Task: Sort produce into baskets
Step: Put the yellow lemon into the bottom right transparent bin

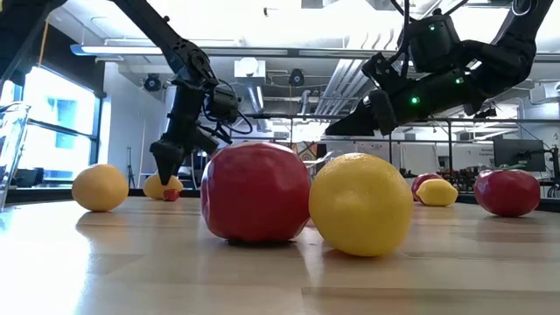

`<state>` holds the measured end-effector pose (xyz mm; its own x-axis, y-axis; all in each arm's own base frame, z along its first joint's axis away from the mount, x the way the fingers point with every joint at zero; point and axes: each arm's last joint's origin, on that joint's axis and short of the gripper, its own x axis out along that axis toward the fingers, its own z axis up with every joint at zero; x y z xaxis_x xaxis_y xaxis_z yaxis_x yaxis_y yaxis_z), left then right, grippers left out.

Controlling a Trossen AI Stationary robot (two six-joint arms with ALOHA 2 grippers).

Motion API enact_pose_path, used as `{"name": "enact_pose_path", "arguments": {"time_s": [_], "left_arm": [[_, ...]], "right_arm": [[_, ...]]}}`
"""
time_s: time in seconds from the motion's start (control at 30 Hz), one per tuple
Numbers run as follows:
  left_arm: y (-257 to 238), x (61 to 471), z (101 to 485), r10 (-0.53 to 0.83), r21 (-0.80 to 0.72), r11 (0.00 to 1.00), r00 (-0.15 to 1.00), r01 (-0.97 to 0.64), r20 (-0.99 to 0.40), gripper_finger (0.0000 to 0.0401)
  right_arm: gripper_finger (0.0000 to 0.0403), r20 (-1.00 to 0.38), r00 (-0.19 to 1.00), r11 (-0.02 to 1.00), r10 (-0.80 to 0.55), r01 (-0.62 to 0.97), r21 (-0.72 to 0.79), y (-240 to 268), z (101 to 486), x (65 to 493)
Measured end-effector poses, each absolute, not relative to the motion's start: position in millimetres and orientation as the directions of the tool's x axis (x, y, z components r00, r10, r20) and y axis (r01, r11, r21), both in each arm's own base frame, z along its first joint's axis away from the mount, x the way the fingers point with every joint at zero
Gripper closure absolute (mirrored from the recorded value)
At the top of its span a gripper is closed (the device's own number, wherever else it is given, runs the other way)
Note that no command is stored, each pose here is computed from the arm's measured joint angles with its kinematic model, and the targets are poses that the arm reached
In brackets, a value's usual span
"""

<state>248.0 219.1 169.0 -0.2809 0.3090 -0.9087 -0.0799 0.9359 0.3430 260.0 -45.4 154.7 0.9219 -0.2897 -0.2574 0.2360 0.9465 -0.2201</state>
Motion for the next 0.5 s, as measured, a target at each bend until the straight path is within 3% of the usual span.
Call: {"name": "enact_pose_path", "arguments": {"time_s": [0.5], "left_arm": [[224.6,258.9,194.0,0.325,0.364,0.921,-0.245,-0.138,-0.914,0.0279]], "right_arm": [[0.0402,-0.258,0.922,0.946,-0.290,0.236,-0.220,-45.4,154.7,260.0]]}}
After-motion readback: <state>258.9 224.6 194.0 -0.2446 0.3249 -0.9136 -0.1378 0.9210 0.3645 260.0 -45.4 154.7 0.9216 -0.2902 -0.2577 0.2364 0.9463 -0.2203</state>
